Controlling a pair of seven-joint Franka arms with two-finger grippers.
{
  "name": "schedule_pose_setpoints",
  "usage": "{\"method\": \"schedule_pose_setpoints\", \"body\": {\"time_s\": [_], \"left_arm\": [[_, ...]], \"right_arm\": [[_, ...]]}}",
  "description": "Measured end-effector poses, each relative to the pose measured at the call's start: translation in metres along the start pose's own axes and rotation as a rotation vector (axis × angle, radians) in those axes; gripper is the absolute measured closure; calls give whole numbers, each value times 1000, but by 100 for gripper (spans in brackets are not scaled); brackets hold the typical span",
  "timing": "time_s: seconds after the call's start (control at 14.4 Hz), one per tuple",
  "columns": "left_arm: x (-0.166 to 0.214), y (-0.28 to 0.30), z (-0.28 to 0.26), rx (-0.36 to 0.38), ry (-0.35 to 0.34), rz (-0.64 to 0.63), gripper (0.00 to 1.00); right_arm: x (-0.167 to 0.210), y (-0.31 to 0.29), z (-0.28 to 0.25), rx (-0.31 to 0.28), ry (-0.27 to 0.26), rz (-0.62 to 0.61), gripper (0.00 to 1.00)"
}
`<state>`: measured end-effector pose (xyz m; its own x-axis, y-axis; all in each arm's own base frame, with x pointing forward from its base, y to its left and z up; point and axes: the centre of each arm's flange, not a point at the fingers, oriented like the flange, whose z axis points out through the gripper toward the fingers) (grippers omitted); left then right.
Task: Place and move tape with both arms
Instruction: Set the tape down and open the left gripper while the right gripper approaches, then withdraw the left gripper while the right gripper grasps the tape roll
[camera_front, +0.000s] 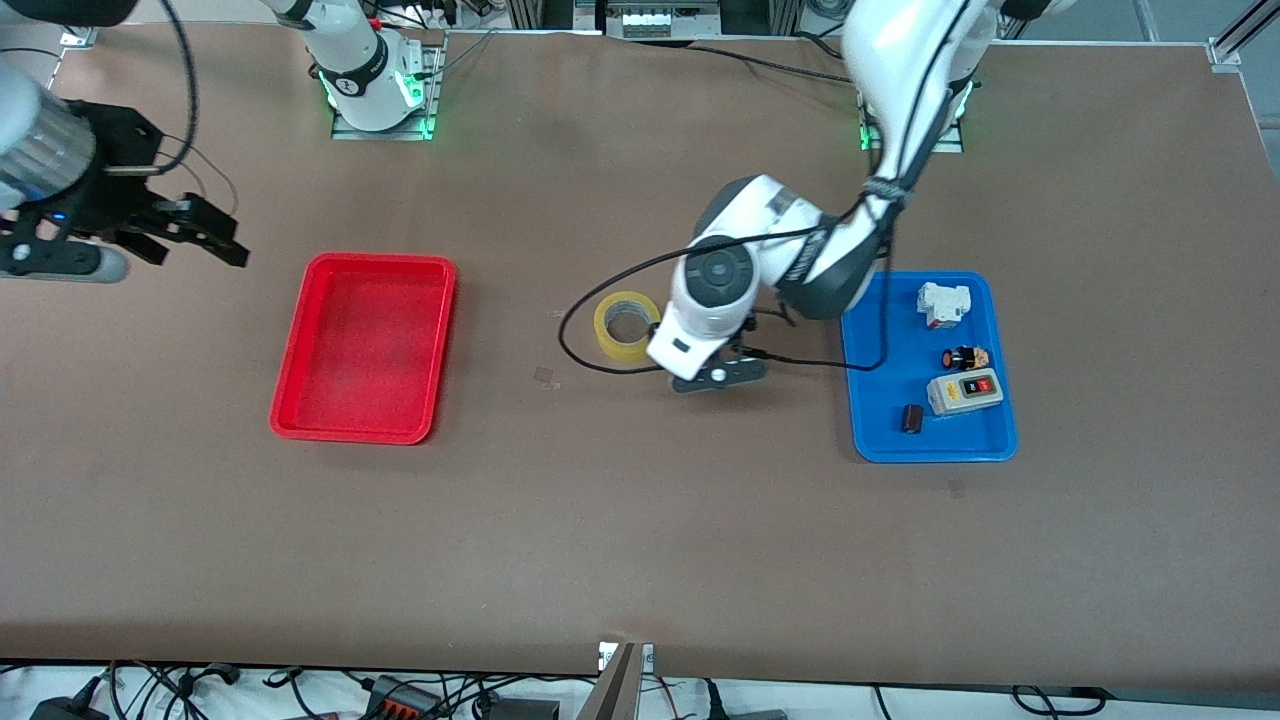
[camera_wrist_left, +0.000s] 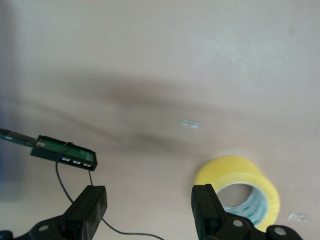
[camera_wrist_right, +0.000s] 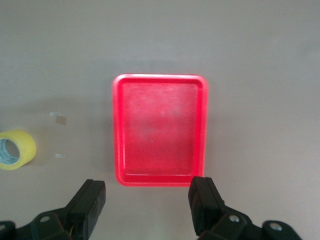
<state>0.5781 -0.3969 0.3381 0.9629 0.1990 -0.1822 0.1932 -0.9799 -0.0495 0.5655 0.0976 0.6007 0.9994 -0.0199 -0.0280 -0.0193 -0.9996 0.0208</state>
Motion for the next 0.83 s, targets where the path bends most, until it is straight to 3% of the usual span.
{"method": "schedule_pose_setpoints", "body": {"time_s": [0.35, 0.83], "left_arm": [[38, -125, -95, 26, -60, 42, 0], [63, -319, -208, -27, -107, 104, 0]], "right_arm": [[1, -123, 47, 9, 11, 78, 2], [-29, -309, 165, 50, 42, 98, 2]]}}
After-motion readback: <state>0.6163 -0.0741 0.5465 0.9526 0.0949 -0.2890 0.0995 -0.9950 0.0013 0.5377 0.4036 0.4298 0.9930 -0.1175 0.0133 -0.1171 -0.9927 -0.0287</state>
